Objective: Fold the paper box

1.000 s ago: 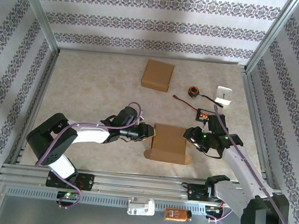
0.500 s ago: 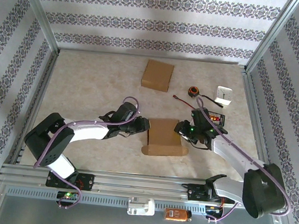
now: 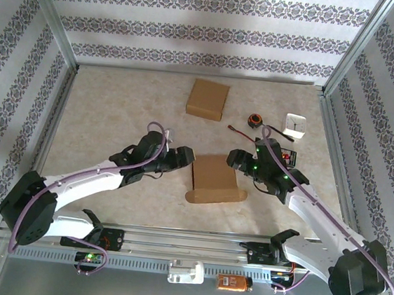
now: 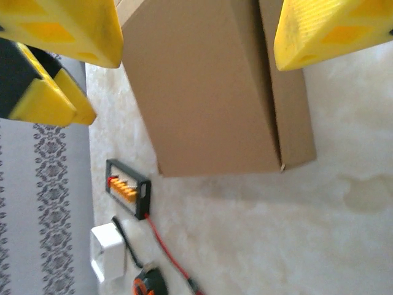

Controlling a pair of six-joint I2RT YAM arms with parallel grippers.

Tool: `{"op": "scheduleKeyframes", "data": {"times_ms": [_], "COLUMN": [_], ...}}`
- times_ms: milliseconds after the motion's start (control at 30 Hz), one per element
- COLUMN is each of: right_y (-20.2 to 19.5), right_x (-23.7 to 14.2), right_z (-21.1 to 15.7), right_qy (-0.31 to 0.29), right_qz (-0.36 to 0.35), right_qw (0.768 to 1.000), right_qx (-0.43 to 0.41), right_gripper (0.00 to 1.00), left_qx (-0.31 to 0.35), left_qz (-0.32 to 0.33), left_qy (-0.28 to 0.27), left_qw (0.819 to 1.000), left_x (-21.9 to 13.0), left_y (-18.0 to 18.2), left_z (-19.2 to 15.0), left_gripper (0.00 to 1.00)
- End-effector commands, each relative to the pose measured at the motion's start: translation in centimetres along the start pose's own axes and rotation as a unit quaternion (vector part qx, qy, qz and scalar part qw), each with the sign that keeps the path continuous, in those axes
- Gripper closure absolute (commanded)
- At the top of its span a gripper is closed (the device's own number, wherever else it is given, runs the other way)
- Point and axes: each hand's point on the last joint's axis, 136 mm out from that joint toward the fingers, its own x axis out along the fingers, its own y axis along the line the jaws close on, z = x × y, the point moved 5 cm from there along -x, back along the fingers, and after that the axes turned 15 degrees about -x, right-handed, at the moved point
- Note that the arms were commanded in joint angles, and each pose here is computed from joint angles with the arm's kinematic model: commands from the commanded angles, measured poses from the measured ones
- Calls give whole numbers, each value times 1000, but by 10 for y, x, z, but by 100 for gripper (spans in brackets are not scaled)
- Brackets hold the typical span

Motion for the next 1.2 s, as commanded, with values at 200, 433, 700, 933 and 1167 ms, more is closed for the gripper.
{"op": "scheduleKeyframes", "data": {"times_ms": [200, 433, 700, 933, 1167], "right_y": [-18, -30, -23, -13, -25], "right_x": [29, 45, 56, 34, 31], "right_z": [-53, -66, -65, -36, -27], "right_qy": [138, 151, 87, 62, 72], "right_qz": [3, -47, -81, -90, -47], "right_qw": [990, 987, 989, 994, 996], "right_qx": [3, 32, 85, 11, 31], "right_gripper": [25, 48, 59, 39, 50], "left_qx": [-24, -22, -11, 13, 76], "left_qz": [48, 56, 64, 35, 13], "left_qy": [134, 148, 89, 66, 21], "left_qw": [990, 987, 994, 997, 997], "left_x": [34, 53, 65, 50, 26], "left_y": [27, 36, 50, 36, 14], "left_z": [-37, -39, -12, 4, 19], "left_gripper": [20, 51, 67, 55, 38]}}
